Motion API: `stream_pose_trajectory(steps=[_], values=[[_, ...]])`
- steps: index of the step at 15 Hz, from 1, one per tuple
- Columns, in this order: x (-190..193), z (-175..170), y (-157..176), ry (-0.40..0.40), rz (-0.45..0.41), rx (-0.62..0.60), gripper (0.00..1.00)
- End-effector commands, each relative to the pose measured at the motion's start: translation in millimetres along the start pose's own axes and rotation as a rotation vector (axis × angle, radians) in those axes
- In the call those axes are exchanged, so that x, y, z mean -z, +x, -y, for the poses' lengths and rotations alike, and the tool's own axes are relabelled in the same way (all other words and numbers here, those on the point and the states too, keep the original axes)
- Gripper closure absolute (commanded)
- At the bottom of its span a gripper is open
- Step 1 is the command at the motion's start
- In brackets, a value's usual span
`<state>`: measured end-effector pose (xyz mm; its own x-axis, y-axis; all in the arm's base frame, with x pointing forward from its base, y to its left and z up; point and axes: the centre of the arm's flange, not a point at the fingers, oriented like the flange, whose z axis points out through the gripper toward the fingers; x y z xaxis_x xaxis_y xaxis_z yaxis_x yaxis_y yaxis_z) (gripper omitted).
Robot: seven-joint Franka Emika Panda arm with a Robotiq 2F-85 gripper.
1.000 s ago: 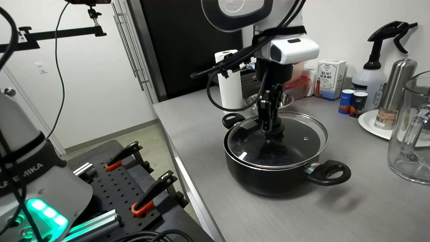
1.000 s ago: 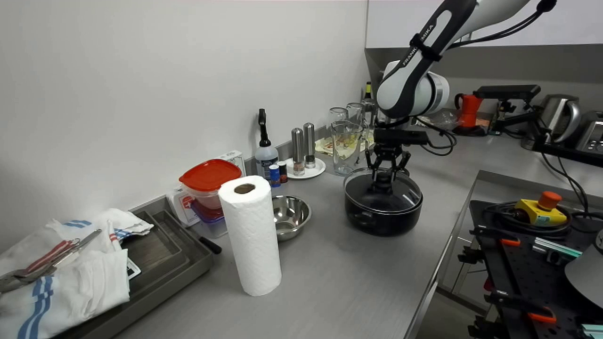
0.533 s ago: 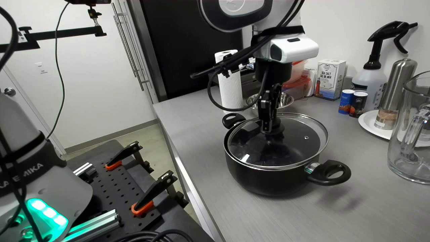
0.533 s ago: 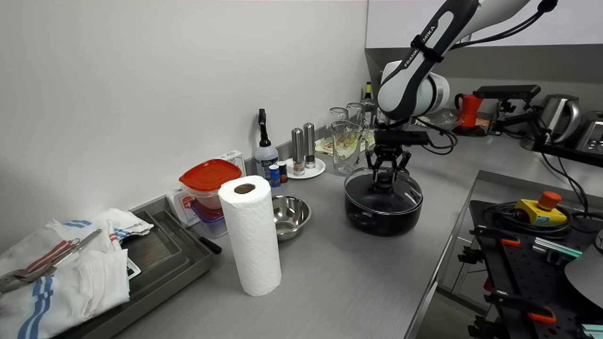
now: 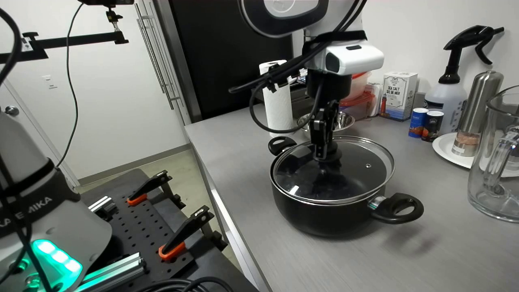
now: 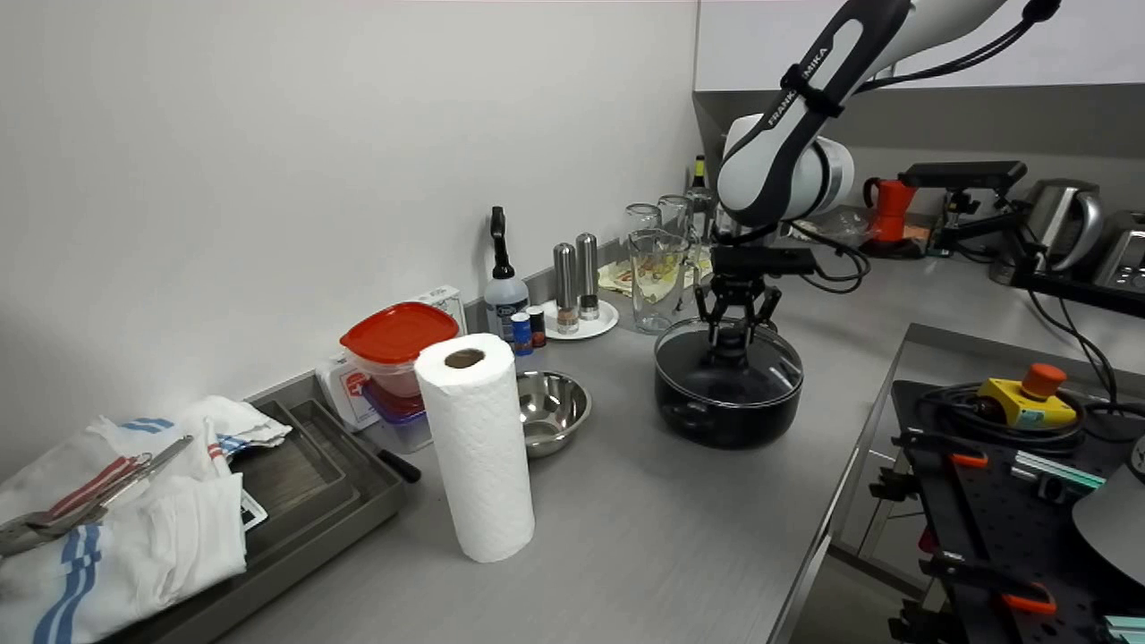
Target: Put the lid on the pot
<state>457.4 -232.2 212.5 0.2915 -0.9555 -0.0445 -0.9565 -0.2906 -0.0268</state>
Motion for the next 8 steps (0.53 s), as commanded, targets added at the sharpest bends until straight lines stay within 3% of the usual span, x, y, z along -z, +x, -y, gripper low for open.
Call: stream_pose_trajectory(steps=[1,8], values=[[18.6,0.4,-4.5,0.006,0.013,0.005,0.75],[15.0,2.2,-5.7,-0.012,0.04,0.009,0.75]])
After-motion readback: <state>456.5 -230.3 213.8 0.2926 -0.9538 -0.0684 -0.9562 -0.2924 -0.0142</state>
